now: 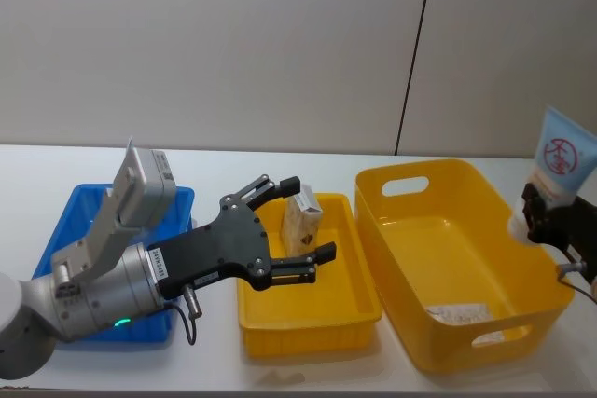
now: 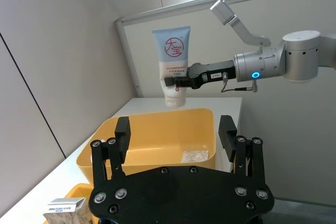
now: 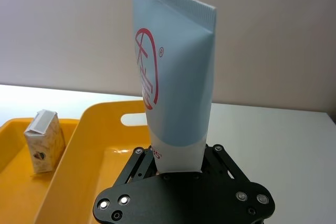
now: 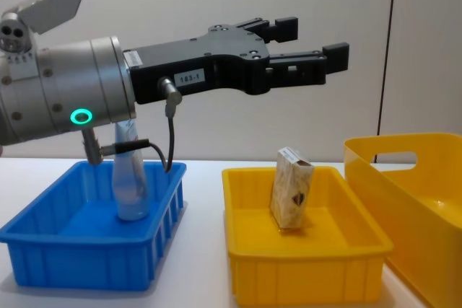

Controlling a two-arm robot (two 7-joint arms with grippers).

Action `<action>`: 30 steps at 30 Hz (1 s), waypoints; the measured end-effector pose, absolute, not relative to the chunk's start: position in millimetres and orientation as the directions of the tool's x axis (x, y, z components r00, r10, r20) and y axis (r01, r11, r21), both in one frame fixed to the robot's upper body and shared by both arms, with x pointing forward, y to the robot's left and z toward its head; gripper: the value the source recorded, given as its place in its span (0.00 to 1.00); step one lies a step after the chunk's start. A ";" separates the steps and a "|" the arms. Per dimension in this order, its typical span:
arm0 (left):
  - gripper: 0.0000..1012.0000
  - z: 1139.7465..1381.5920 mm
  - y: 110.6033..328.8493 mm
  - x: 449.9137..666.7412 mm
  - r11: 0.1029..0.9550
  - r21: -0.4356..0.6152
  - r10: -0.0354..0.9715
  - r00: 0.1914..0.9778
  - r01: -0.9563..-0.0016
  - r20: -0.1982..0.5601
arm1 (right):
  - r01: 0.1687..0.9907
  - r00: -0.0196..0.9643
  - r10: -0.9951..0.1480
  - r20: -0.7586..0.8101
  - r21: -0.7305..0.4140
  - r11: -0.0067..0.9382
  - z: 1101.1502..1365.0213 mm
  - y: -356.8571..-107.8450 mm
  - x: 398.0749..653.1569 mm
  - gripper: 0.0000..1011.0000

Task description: Bimanual collaborative sorting of washing and personal care products

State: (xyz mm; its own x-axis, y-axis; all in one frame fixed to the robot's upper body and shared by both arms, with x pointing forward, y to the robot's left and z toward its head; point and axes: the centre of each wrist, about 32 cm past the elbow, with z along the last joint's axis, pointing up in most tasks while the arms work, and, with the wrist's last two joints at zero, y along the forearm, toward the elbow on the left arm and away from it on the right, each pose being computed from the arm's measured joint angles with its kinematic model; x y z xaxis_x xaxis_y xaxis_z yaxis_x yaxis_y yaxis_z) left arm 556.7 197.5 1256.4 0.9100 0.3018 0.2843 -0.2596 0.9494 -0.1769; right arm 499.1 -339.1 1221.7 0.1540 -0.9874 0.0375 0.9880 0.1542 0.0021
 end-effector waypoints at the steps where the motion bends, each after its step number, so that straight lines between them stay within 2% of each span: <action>1: 0.99 1256.4 197.5 556.7 0.949 -0.177 0.302 0.910 -0.260 0.284 | 0.987 0.160 -0.986 0.038 0.001 0.161 1221.6 -337.9 501.1 0.23; 7: 0.99 1256.4 197.5 556.7 0.949 -0.177 0.302 0.910 -0.260 0.284 | 0.984 0.178 -0.984 0.033 -0.011 0.177 1219.8 -333.6 508.9 0.23; 12: 0.99 1256.4 197.5 556.7 0.949 -0.177 0.302 0.910 -0.260 0.284 | 0.982 0.189 -0.981 0.028 -0.022 0.189 1218.1 -330.5 515.6 0.37; 15: 0.99 1256.4 197.5 556.7 0.949 -0.177 0.302 0.910 -0.260 0.284 | 0.981 0.195 -0.981 0.026 -0.027 0.194 1217.3 -329.2 518.6 0.50; 16: 0.99 1256.4 197.6 556.7 0.949 -0.177 0.302 0.910 -0.260 0.284 | 0.980 0.196 -0.980 0.025 -0.028 0.195 1217.1 -329.0 519.2 0.50; 20: 0.99 1256.4 197.5 556.7 0.949 -0.177 0.302 0.910 -0.260 0.284 | 0.979 0.201 -0.979 0.022 -0.034 0.200 1216.6 -327.2 522.4 0.67; 22: 0.99 1256.4 197.5 556.7 0.949 -0.177 0.302 0.910 -0.259 0.284 | 0.979 0.203 -0.979 0.021 -0.035 0.202 1216.6 -326.7 523.3 0.71; 24: 0.99 1256.4 197.5 556.7 0.949 -0.177 0.302 0.910 -0.260 0.284 | 0.978 0.204 -0.979 0.021 -0.036 0.204 1216.7 -326.0 524.2 0.79; 26: 0.99 1256.4 197.5 556.7 0.949 -0.177 0.302 0.910 -0.260 0.284 | 0.978 0.205 -0.979 0.020 -0.037 0.204 1216.7 -325.6 524.6 0.82; 27: 0.99 1256.4 197.5 556.7 0.949 -0.177 0.302 0.910 -0.260 0.284 | 0.978 0.206 -0.978 0.019 -0.037 0.205 1216.8 -325.2 525.1 0.88; 30: 0.99 1256.4 197.5 556.7 0.949 -0.177 0.302 0.910 -0.260 0.284 | 0.977 0.208 -0.978 0.018 -0.038 0.208 1216.8 -324.4 525.6 0.96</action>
State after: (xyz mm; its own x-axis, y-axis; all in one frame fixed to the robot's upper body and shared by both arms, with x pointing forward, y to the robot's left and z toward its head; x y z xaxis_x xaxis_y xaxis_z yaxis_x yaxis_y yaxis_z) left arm 556.7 197.5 1256.4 0.9100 0.3018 0.2844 -0.2595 0.9494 -0.1769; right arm 525.6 -324.4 1216.8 0.2085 -0.9779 0.0180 0.9775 0.2077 -0.0376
